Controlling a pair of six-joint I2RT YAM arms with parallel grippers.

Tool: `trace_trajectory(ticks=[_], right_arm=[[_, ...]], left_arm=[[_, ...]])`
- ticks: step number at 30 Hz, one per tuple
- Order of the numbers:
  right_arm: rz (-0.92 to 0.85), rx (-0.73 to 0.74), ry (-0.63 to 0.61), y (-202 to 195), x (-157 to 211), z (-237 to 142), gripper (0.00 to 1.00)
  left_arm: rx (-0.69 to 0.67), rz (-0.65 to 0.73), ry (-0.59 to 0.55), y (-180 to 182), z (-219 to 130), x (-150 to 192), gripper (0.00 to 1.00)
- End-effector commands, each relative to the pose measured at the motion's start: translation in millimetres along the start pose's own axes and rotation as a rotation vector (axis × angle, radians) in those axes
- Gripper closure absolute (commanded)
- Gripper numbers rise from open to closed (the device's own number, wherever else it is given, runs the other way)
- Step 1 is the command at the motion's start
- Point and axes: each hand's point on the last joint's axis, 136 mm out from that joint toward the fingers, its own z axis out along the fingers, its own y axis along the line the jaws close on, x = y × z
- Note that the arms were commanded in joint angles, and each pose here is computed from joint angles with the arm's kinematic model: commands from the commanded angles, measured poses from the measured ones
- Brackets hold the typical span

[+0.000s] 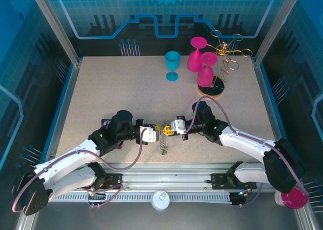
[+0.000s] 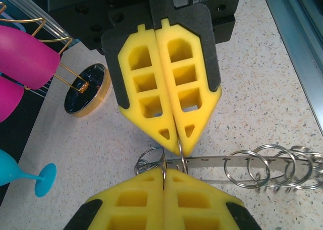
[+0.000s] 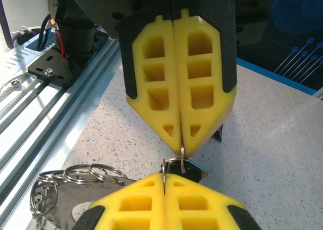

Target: Put the keys on the keyring

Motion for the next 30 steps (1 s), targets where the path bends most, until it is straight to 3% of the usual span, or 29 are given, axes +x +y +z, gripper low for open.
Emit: trace_trajectory(ticks=[1, 30], right_arm=[[-0.050, 0.040, -0.040, -11.9, -14.6, 3.6, 1.00], [-0.008, 0.155, -0.099, -25.6, -19.2, -0.3, 1.00]], left_arm=[[0.046, 0.022, -0.025, -12.6, 1.1, -1.5, 1.00], [-0.004, 0.061, 0.061, -10.6, 3.5, 15.6, 1.00]])
